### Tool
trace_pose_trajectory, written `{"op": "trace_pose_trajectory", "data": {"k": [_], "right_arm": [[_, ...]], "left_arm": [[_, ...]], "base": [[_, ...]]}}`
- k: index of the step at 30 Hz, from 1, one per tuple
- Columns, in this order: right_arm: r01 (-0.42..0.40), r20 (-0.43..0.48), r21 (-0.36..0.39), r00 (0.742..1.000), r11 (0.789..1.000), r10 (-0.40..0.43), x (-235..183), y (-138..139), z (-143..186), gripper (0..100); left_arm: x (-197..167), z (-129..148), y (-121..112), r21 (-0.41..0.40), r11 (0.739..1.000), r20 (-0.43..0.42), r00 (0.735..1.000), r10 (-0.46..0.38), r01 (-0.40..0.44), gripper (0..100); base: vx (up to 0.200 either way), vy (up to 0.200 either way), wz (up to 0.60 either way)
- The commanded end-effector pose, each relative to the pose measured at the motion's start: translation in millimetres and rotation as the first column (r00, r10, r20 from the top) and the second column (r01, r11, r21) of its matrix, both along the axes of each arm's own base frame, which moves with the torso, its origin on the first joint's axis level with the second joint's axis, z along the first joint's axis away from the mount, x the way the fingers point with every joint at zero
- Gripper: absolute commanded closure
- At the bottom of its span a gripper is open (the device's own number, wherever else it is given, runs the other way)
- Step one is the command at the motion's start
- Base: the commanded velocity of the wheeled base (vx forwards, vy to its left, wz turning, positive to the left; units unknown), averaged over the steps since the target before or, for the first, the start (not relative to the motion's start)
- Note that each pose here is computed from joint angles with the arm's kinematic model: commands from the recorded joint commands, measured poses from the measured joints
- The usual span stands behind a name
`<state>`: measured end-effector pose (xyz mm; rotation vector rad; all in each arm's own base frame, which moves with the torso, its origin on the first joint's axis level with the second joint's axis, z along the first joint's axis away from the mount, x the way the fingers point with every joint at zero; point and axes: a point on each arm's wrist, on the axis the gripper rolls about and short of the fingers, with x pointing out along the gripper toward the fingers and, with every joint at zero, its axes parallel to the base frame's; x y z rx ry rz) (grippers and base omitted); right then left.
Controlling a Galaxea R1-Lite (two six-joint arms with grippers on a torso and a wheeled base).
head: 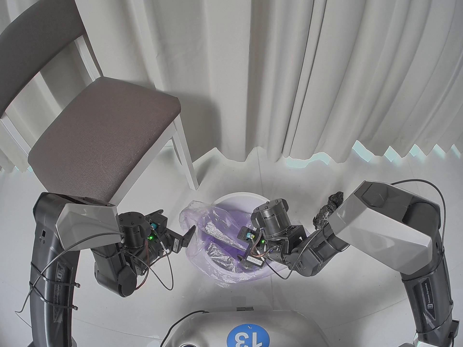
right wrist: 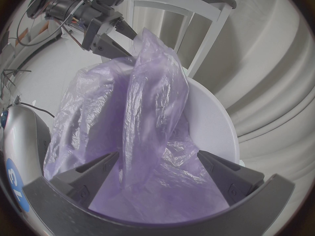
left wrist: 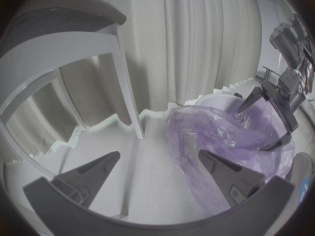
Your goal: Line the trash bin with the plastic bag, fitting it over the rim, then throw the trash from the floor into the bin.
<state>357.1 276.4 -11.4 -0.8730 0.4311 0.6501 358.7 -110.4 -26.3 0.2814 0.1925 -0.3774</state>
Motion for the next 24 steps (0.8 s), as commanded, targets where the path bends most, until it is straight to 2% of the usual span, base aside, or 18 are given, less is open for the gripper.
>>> {"op": "trace_pose_trajectory", "data": {"k": [1, 13, 19, 24], "right_arm": [[0.009, 0.008, -0.002, 1.000, 1.000, -0.009, 1, -1, 0, 100], [-0.002, 0.027, 0.009, 1.000, 1.000, 0.001, -5, 3, 4, 100], [-0.037, 0.058, 0.008, 0.998, 0.999, 0.036, -17, 6, 45, 100], [-0.029, 0.074, 0.019, 0.997, 0.999, 0.027, -16, 1, 65, 100]], "left_arm": [[0, 0, 0, 0.000, 1.000, 0.000, 1.000, -0.001, 0.001, 0], [0, 0, 0, -0.001, 1.000, 0.001, 1.000, -0.001, 0.001, 0], [0, 2, 0, -0.003, 1.000, 0.008, 1.000, 0.001, -0.001, 0], [1, 4, 0, -0.009, 1.000, 0.027, 1.000, -0.001, 0.001, 0]], "base": [[0.000, 0.000, 0.00], [0.000, 0.000, 0.00], [0.000, 0.000, 0.00], [0.000, 0.000, 0.00]]}}
